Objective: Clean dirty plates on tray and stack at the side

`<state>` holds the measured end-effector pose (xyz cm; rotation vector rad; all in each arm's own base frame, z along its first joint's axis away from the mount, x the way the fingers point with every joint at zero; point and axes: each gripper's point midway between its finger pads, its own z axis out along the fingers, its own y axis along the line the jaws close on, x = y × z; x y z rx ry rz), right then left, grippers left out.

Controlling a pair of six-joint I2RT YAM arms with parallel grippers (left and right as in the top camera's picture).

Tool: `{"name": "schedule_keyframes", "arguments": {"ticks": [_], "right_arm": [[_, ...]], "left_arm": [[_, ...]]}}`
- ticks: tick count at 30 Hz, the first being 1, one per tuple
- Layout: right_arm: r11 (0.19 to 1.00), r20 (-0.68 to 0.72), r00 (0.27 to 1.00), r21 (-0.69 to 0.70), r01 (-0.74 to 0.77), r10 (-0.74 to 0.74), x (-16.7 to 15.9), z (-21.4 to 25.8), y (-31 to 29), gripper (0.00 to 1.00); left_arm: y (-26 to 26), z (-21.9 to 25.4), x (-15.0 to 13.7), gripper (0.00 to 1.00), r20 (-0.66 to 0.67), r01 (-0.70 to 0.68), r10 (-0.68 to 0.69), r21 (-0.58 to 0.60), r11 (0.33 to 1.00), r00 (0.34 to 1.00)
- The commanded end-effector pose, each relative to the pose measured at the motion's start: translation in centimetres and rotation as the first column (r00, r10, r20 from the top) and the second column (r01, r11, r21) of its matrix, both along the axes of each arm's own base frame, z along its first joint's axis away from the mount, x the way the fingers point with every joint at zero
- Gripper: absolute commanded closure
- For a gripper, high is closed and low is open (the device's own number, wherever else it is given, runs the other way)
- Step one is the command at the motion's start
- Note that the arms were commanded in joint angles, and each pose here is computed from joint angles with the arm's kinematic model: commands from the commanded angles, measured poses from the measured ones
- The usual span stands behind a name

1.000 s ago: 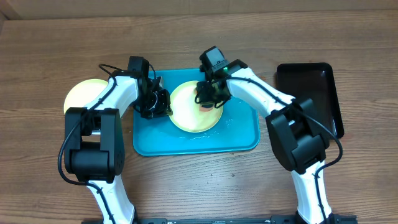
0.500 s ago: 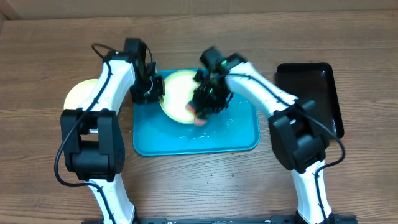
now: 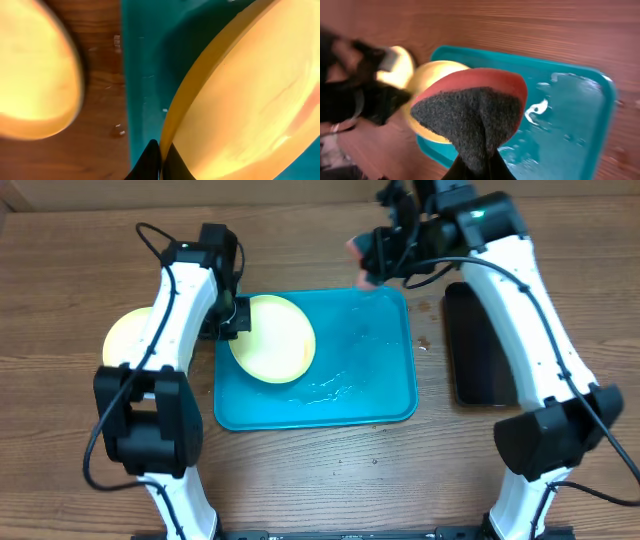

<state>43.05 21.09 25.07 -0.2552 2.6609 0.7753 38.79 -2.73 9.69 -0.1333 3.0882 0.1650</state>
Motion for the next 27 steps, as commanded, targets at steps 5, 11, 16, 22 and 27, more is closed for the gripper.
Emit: {"name": "schedule_keyframes", "arguments": {"ticks": [5,11,16,22,27], "right_arm": [[0.993,-0.021,0.994,-0.052,0.107,-0.108,1.5,-1.0,-4.3,0.96],[0.991,-0.025,0.993,-0.064,0.115,-0.117,1.5,-1.1,-4.7,0.96],[0.991,-0.035,0.993,-0.067,0.115,-0.117,1.3,-1.2,-4.7,0.96],[0.991,-0.048,0.992,-0.073,0.114,-0.118,1.0,-1.4,-4.8,0.96],[0.987,-0.050,0.990,-0.104,0.126,-0.132,0.9,-1.7,-5.3,0.96]], "left_arm": [[1.6,13.1,-0.9,0.96,0.398,-0.169,0.034,0.310,0.936,0.917],[1.1,18.5,-2.3,0.96,0.569,-0.280,-0.038,0.460,0.843,0.822],[-1.4,21.5,-2.8,0.96,0.635,-0.302,-0.185,0.577,0.759,0.750],[-3.2,23.3,-3.2,0.96,0.665,-0.314,-0.272,0.622,0.717,0.696],[-3.6,24.4,-3.4,0.96,0.677,-0.335,-0.307,0.643,0.688,0.669]]}}
